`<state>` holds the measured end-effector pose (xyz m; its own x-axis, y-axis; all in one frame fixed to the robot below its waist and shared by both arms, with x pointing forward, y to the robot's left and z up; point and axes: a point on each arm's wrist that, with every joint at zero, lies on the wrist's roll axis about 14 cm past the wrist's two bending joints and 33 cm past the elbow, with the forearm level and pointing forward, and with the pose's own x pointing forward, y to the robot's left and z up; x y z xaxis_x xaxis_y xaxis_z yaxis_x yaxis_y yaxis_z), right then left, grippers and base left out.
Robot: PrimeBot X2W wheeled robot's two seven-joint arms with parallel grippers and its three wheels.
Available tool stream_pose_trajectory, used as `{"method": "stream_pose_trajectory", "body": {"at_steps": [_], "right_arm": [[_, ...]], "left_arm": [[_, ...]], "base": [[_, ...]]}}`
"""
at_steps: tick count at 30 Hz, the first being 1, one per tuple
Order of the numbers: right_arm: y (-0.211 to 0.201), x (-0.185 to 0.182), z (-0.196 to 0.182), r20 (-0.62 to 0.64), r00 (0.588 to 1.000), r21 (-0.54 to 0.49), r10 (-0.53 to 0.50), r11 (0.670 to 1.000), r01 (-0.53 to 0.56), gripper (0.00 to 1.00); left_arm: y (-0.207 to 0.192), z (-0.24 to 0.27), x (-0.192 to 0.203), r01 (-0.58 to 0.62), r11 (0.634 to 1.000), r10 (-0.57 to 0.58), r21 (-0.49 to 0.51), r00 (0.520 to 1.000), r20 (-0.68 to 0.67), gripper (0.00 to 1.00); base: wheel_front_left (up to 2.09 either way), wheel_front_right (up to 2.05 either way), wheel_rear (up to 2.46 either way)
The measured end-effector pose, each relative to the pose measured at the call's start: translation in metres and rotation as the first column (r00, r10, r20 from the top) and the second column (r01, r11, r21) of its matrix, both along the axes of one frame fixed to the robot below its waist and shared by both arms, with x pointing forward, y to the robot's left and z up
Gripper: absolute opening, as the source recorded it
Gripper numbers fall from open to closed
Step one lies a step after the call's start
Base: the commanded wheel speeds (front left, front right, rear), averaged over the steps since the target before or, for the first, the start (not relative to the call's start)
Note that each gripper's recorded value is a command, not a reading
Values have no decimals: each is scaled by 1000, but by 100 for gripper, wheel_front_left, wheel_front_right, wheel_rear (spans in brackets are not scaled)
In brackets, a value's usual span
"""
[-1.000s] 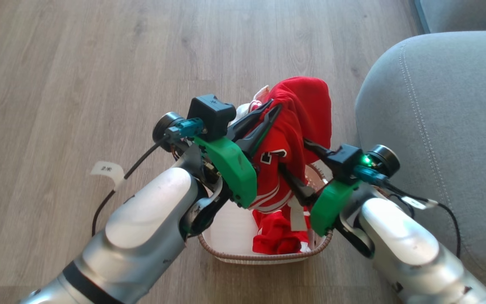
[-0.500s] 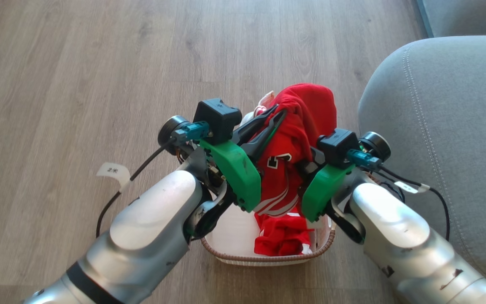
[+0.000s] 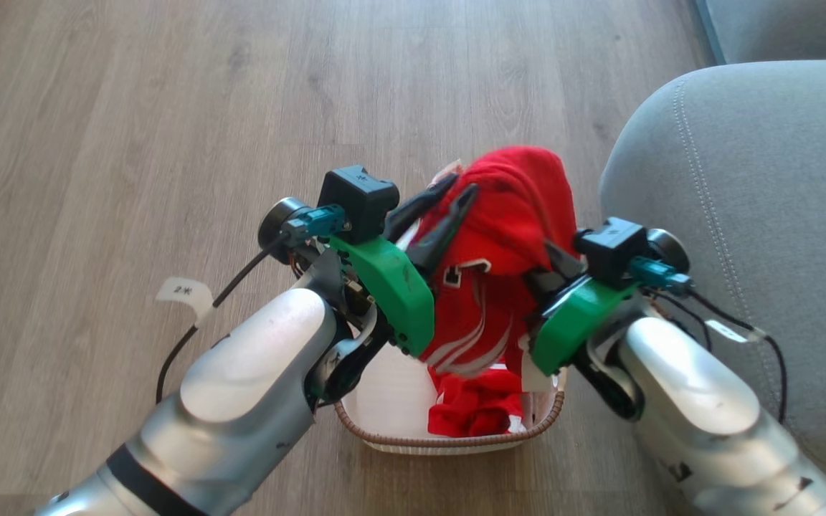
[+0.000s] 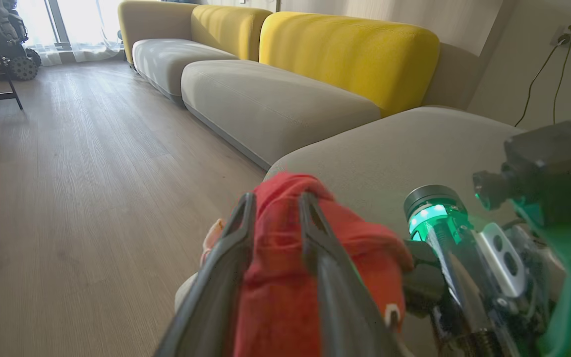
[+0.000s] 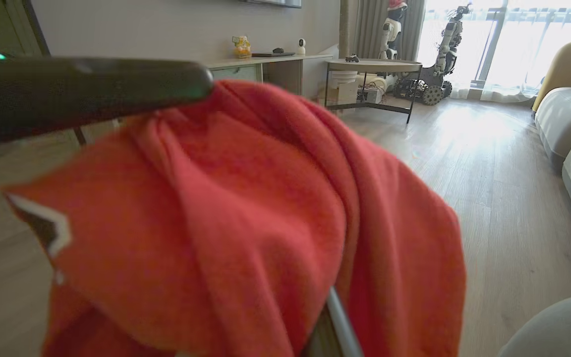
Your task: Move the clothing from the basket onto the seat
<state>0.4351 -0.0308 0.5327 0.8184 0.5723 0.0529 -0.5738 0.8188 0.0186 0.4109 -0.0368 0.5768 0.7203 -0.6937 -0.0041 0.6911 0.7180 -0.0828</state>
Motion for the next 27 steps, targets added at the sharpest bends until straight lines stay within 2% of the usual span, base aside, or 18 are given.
{"method": "stream_pose_trajectory", "body": {"at_steps": [1, 3, 4, 5, 6, 18, 27], "right_arm": [[-4, 0, 3, 5, 1000, 9, -10, 1000, 10, 0], [-11, 0, 7, 14, 999, 25, -31, 999, 30, 0], [-14, 0, 9, 19, 999, 35, -41, 999, 40, 0], [-17, -1, 11, 22, 999, 43, -50, 998, 49, 0], [-21, -1, 12, 25, 998, 53, -63, 997, 62, 0], [-84, -6, 39, 105, 968, 110, -229, 970, 217, 0], [-140, -26, 52, 147, 919, 133, -365, 928, 347, 0]], "left_arm": [[0, 1, 0, -1, 1000, 1, 0, 1000, 2, 71], [-2, 2, -1, 3, 1000, -3, -1, 1000, 5, 74], [-3, 2, -1, 5, 1000, -5, -1, 1000, 6, 79], [-4, 3, -2, 8, 1000, -8, -1, 1000, 8, 92], [-5, 3, -2, 10, 1000, -10, -1, 1000, 9, 100], [-18, -3, -9, 42, 999, -42, -23, 999, -7, 100], [-50, 0, -16, 154, 987, -154, -33, 988, 9, 100]], "base": [[0, 0, 0], [0, 0, 0], [0, 0, 0], [0, 0, 0], [0, 0, 0], [0, 0, 0], [0, 0, 0]]}}
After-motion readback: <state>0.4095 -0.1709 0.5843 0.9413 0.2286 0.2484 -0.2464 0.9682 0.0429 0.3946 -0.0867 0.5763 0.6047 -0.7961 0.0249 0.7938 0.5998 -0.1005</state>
